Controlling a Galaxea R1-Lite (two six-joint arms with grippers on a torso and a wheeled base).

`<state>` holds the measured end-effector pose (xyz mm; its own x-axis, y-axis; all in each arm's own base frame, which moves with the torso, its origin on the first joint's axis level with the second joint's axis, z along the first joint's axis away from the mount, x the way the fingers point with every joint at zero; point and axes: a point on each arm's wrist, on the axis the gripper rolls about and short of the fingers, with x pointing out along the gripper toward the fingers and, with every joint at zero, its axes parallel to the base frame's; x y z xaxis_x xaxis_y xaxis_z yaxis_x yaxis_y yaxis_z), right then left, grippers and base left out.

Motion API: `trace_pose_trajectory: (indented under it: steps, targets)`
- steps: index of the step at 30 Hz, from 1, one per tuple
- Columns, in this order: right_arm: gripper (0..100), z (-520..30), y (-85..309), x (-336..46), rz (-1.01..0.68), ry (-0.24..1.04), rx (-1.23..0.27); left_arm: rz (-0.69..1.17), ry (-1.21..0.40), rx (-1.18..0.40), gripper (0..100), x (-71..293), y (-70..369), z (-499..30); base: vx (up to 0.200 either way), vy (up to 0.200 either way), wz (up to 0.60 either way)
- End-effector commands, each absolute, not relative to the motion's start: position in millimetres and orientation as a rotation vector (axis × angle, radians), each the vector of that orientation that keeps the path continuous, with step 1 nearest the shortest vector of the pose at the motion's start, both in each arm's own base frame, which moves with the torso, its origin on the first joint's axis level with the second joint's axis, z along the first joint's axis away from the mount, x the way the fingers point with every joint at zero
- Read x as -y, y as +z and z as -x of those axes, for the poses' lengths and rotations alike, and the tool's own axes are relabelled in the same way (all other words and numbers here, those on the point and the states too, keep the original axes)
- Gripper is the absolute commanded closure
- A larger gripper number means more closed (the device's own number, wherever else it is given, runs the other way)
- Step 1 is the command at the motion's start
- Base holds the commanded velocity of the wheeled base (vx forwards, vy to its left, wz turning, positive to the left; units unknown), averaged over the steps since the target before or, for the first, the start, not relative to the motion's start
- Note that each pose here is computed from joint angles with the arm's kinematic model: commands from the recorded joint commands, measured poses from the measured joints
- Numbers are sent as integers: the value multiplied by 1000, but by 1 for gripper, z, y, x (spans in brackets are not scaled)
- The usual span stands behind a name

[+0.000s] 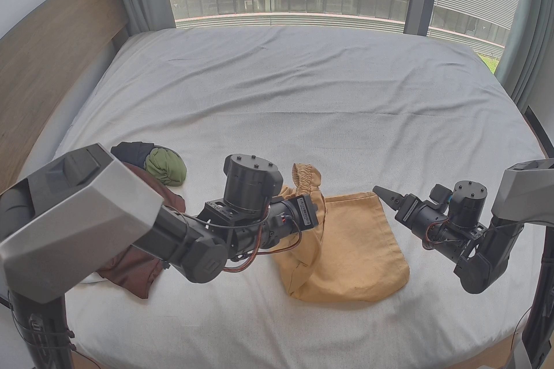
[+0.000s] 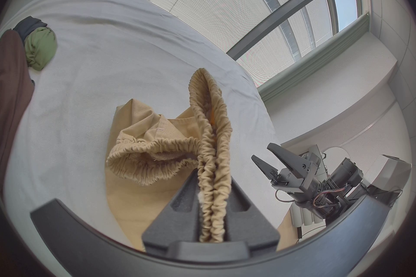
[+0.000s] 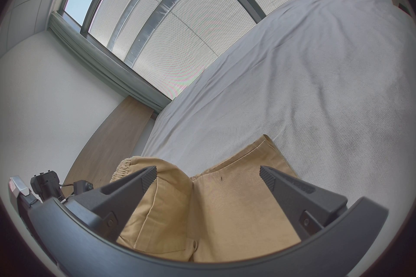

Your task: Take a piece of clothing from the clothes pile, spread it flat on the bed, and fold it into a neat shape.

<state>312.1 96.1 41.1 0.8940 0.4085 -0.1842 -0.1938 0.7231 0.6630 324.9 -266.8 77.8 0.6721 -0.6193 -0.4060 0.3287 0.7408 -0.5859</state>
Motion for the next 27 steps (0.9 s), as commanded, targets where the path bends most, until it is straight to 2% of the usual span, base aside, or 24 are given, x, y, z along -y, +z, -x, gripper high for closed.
trace_pose_trajectory:
  steps: [1,18,27]
  targets:
    - [0,-315,43,-91,-691,327,-317,491,-579,-643,100,282,69,-328,0,0,0]
    - [0,-327,49,-71,-700,270,-287,468,-654,-674,100,336,55,-329,0,0,0]
    - [0,-329,51,-65,-704,269,-282,456,-654,-682,100,351,42,-330,0,0,0]
